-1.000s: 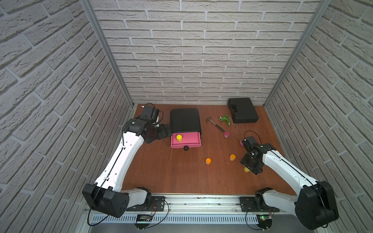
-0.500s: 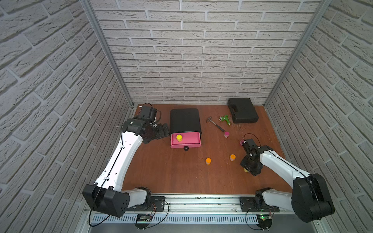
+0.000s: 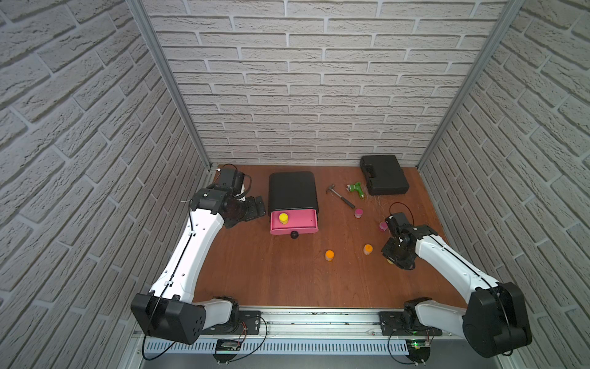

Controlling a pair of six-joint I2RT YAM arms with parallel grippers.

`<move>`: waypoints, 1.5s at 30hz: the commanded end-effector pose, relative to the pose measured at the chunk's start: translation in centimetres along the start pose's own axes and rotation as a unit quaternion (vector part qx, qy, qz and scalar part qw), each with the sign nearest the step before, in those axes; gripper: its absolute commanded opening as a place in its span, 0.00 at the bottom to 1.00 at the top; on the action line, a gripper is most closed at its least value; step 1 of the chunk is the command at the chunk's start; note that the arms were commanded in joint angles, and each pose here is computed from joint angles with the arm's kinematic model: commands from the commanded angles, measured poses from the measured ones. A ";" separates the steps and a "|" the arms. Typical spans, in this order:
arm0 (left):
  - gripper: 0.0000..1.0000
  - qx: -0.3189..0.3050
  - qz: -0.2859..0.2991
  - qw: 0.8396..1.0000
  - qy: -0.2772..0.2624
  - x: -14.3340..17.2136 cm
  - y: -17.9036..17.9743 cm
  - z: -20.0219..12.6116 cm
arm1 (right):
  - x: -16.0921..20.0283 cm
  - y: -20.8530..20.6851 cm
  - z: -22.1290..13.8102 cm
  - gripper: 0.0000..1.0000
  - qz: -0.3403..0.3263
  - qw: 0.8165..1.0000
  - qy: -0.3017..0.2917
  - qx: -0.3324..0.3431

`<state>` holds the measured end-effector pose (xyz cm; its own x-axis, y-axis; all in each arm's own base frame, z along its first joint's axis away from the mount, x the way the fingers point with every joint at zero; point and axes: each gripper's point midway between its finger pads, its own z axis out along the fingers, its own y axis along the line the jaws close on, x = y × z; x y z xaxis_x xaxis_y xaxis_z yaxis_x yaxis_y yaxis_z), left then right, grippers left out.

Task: Put the paint cans in the drawer according to color
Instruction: Pick up the paint can at the center of the board, then place the paint can in the drawer.

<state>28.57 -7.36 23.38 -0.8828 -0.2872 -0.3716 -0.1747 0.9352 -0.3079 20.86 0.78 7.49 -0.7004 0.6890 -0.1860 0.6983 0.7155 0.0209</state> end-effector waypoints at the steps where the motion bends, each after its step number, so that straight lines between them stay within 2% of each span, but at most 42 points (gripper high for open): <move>1: 0.92 0.043 -0.018 0.999 -0.001 0.4 -0.2 0.0 | -0.5 1.1 -2.6 0.28 -0.050 0.999 -0.010 -0.009; 6: 0.85 0.068 -0.042 0.997 -0.008 0.8 0.2 0.6 | -1.6 5.3 -7.1 0.26 -0.117 0.992 -0.041 -0.032; 11: 0.80 0.105 -0.070 0.992 -0.003 1.3 -0.3 1.3 | -1.0 11.5 -11.9 0.24 -0.200 0.975 -0.069 -0.072; 17: 0.75 0.134 -0.088 0.987 0.008 2.1 -0.7 2.3 | 1.7 19.1 -17.0 0.24 -0.300 0.941 -0.104 -0.115; 22: 0.68 0.158 -0.103 0.982 0.015 2.4 -1.3 2.7 | 5.0 24.1 -19.2 0.23 -0.369 0.912 -0.116 -0.139; 27: 0.67 0.173 -0.109 0.979 0.018 2.6 -1.7 2.9 | 8.3 27.7 -19.3 0.23 -0.418 0.889 -0.106 -0.157; 33: 0.67 0.194 -0.113 0.974 0.026 2.9 -2.2 3.4 | 10.6 29.9 -18.6 0.23 -0.446 0.874 -0.101 -0.165; 36: 0.67 0.197 -0.118 0.973 0.032 3.1 -2.3 3.7 | 11.1 30.9 -16.6 0.24 -0.450 0.874 -0.097 -0.153; 45: 0.64 0.202 -0.121 0.970 0.051 3.4 -2.5 4.4 | 12.1 33.0 -13.7 0.30 -0.452 0.876 -0.086 -0.145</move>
<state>27.53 -11.24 19.07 -0.8751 -0.4543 -0.1667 -0.2293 0.6927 -0.6838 32.71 33.17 18.51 -0.9135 -0.1920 -0.3587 -0.2059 0.9786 0.0004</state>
